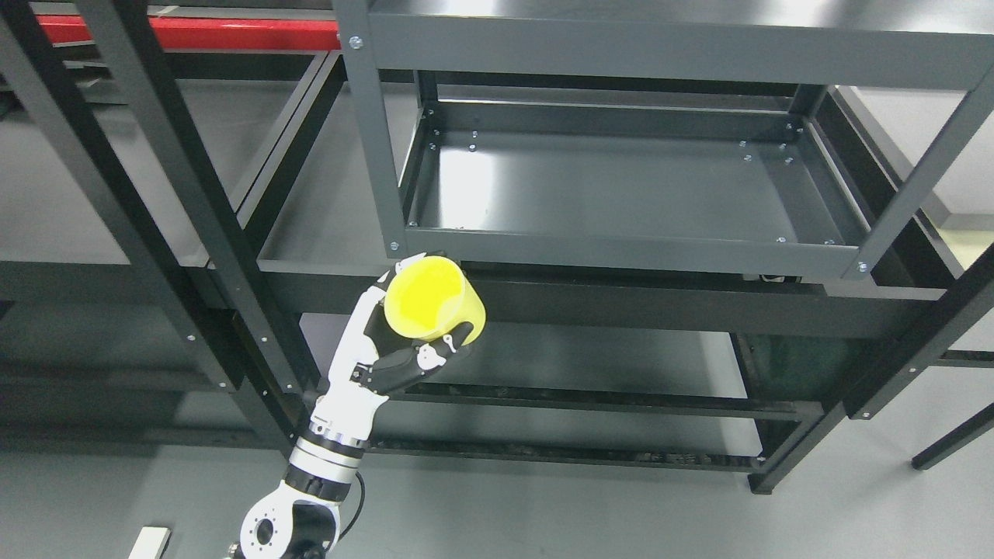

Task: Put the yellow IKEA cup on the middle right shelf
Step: 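Reach the left hand up and place the cup on the upper shelf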

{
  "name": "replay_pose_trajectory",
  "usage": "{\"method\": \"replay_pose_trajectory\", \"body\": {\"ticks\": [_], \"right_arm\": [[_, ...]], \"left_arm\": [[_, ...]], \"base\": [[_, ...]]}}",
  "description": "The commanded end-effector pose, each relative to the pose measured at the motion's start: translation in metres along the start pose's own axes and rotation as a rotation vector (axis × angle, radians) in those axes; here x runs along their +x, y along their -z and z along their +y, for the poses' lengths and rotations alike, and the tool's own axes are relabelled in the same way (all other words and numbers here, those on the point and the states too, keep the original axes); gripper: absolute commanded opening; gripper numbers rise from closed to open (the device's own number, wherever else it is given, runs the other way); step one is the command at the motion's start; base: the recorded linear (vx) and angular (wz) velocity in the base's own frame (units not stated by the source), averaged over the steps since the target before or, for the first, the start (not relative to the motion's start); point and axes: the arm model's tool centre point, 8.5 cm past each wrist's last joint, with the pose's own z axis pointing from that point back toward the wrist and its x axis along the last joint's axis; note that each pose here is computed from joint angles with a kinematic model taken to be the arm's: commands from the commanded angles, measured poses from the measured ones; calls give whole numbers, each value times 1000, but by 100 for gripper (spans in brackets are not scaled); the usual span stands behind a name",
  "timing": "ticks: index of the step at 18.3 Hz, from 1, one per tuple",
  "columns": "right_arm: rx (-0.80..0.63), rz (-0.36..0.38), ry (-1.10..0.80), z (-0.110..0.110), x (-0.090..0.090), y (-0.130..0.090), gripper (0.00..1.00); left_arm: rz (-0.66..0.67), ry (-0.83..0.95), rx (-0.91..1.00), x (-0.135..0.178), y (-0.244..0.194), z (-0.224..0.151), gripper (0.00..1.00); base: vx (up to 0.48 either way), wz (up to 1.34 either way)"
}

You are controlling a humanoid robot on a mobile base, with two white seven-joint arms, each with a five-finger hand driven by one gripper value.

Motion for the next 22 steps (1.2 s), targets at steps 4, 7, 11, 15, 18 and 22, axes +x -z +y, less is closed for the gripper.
{"method": "replay_pose_trajectory", "body": {"ticks": [4, 7, 11, 15, 18, 22], "right_arm": [[-13, 15, 3, -10, -9, 1, 99], [-13, 15, 3, -10, -9, 1, 99], [-13, 15, 3, -10, -9, 1, 99], [-13, 15, 3, -10, -9, 1, 99], [-13, 15, 3, -10, -9, 1, 99], [-13, 15, 3, -10, -9, 1, 99]], "left_arm": [[-59, -40, -213, -2, 20, -67, 1], [-143, -44, -373, 11, 37, -104, 1], [-241, -23, -531, 41, 68, -142, 1], [-336, 16, -658, 76, 97, -168, 1], [-370, -2, -758, 100, 117, -192, 0], [-434, -3, -761, 144, 148, -204, 0]], "base": [[60, -116], [51, -63], [62, -45], [79, -41], [113, 34], [152, 119]]}}
